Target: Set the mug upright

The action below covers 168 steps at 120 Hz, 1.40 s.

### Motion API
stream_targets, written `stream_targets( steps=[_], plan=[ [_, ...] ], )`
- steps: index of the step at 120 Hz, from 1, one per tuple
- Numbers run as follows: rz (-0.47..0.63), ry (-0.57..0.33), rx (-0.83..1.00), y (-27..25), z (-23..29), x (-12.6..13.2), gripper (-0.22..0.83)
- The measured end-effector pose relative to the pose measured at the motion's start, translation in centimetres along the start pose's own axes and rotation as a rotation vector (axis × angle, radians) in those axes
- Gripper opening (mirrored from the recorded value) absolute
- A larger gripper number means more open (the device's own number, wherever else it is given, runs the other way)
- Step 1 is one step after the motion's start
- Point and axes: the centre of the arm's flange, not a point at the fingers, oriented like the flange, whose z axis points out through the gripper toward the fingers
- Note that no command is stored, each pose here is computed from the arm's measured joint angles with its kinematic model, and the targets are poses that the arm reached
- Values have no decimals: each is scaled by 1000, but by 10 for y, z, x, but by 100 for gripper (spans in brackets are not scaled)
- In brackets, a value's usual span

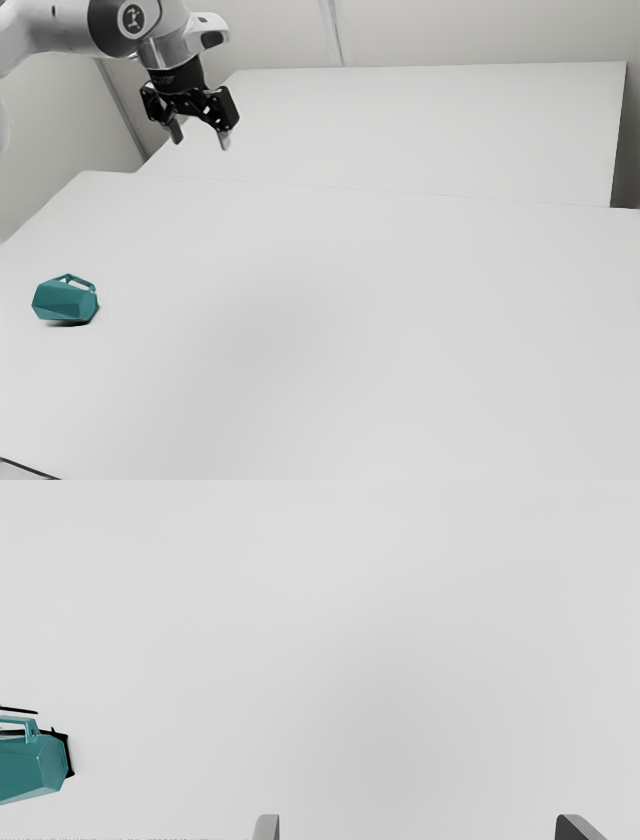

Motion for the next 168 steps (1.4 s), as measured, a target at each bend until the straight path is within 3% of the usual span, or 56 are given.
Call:
stream_targets(
  steps=[43,72,101,168],
  plan=[
    [-38,-8,-3,-20,-2,-7,62],
    [-72,-52,-32,-27,15,-40,62],
    [-229,-111,-111,-119,53,-75,62],
    [-98,-122,-266,-272,132,-141,62]
  ],
)
